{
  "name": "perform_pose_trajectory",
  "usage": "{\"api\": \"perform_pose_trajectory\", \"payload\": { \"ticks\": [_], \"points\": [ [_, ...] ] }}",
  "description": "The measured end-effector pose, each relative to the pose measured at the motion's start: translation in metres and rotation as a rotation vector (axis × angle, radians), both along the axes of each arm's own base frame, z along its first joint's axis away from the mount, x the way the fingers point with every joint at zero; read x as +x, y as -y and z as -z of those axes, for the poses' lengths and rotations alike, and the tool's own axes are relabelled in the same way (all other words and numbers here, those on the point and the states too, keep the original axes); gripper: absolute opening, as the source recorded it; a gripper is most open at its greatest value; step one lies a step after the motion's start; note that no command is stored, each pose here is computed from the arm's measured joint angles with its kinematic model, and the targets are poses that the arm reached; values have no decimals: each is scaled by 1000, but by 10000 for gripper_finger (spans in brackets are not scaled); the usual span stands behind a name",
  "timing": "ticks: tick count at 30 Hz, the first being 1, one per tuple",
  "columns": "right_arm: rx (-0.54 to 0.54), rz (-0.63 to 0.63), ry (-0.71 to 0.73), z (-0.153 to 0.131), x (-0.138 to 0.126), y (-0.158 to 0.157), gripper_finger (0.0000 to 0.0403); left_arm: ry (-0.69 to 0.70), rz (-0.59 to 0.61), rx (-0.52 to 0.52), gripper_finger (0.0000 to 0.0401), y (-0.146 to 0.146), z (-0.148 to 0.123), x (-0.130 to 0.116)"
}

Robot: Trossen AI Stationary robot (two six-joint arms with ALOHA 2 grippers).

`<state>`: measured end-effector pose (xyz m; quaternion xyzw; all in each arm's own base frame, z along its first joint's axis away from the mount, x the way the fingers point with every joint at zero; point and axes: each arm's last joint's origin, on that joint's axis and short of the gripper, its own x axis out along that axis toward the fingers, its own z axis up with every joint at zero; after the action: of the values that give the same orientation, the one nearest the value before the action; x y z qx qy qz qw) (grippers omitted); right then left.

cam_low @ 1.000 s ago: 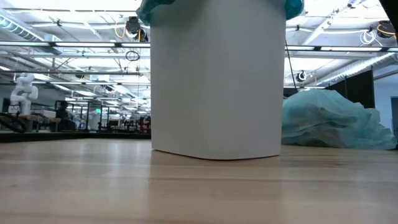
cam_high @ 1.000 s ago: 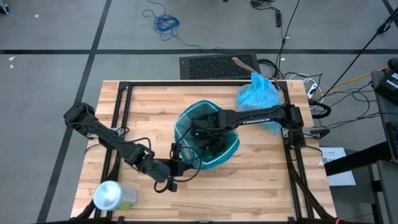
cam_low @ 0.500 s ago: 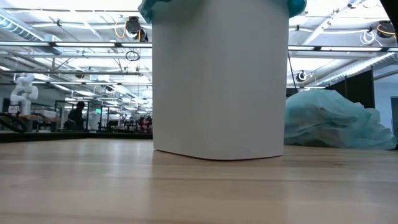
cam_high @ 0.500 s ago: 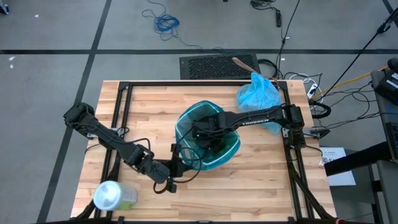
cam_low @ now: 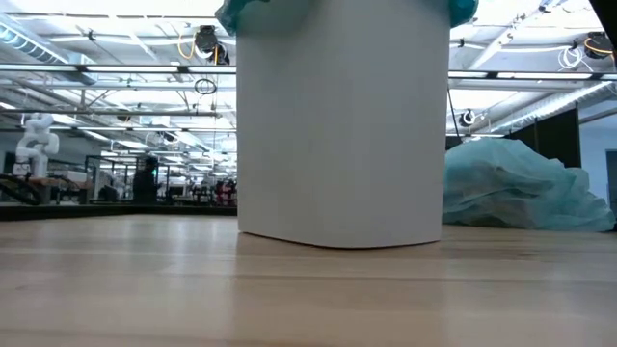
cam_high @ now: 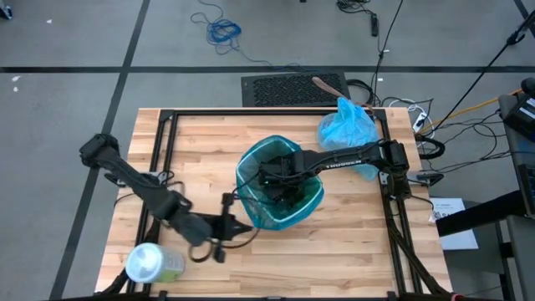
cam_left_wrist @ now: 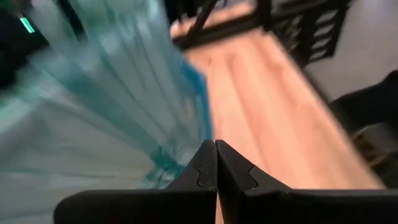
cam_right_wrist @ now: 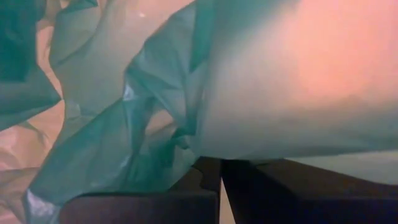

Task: Place trash/remove bag and relplace
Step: Insert the blue trash bag into the trash bin

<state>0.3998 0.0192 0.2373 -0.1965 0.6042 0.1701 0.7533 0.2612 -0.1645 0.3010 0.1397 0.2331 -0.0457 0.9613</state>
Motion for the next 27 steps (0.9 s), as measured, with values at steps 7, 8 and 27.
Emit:
{"api": "perform_pose_trajectory", "payload": {
  "ticks": [7, 8, 27],
  "points": [
    [0, -4, -1, 0, 0, 0, 0, 97, 62, -35, 1, -12, -48, -50],
    [0, -4, -1, 0, 0, 0, 0, 128, 30, -32, 1, -18, -54, -56],
    [1, 1, -3, 1, 0, -1, 0, 264, -121, -63, 24, -160, -93, -54]
  ]
}}
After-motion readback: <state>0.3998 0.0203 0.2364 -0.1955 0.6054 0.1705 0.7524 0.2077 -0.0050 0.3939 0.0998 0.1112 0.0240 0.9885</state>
